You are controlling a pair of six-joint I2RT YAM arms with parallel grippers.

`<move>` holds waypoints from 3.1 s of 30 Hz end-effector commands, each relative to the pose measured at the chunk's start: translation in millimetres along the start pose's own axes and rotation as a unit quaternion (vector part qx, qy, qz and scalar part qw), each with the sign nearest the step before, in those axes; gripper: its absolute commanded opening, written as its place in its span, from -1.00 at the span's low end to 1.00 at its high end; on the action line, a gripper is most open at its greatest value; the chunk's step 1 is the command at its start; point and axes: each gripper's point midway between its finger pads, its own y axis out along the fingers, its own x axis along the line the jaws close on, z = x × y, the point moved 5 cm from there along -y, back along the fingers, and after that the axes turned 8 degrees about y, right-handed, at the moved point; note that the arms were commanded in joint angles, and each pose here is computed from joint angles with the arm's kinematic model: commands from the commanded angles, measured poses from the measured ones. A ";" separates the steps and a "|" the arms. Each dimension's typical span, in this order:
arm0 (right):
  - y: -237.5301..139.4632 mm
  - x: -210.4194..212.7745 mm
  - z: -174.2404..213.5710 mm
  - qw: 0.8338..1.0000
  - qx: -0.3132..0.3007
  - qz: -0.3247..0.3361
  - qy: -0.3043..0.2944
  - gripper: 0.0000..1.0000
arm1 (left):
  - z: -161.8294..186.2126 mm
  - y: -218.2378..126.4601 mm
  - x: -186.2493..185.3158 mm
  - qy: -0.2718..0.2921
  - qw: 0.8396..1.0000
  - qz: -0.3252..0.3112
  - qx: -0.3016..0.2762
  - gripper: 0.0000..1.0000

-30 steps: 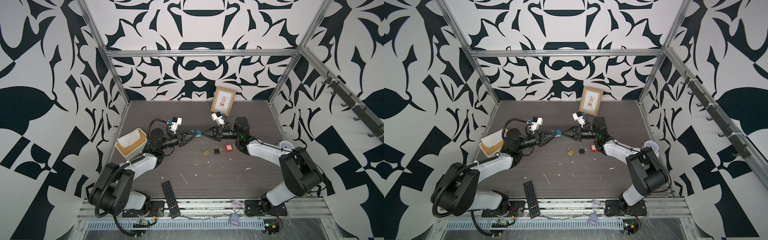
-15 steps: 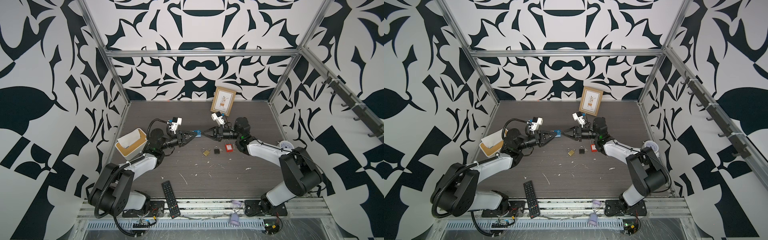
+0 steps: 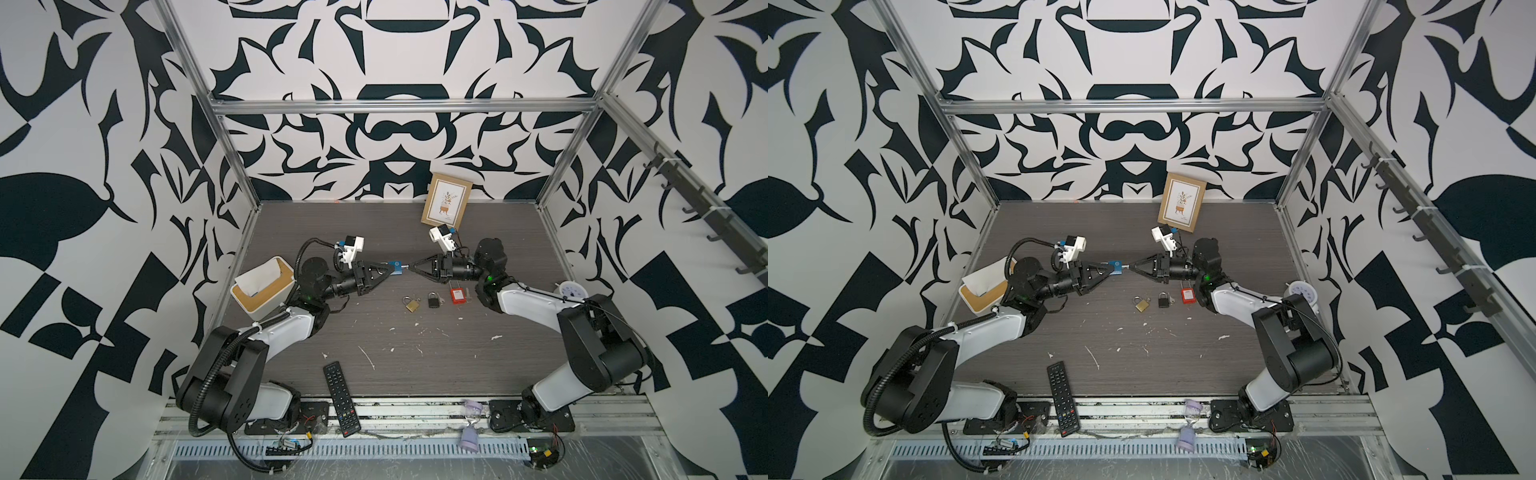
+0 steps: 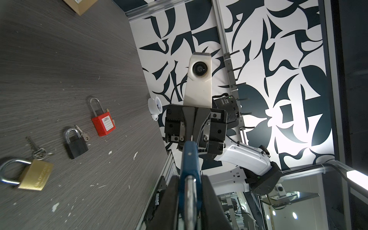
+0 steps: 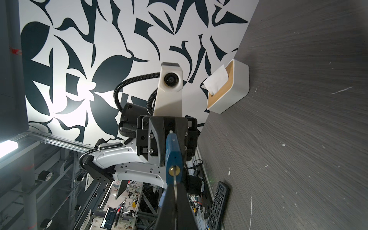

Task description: Lock with the key

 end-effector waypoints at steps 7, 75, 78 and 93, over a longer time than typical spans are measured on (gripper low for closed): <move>-13.5 8.1 -9.3 0.999 -0.042 -0.004 -0.015 -1.00 | -10.2 -8.3 -20.5 0.042 0.998 0.034 -0.018 -1.00; 26.0 -116.6 87.0 0.859 -0.354 0.366 0.061 -0.30 | -6.6 -32.9 26.2 0.170 0.960 -0.199 0.099 -1.00; 9.3 -80.6 77.9 0.854 -0.352 0.383 -0.005 -0.30 | -5.3 -18.6 42.4 0.167 0.956 -0.191 0.150 -1.00; -60.0 -27.4 51.7 0.854 -0.355 0.374 -0.064 -0.27 | 31.4 -7.1 118.0 0.064 0.910 -0.217 0.347 -1.00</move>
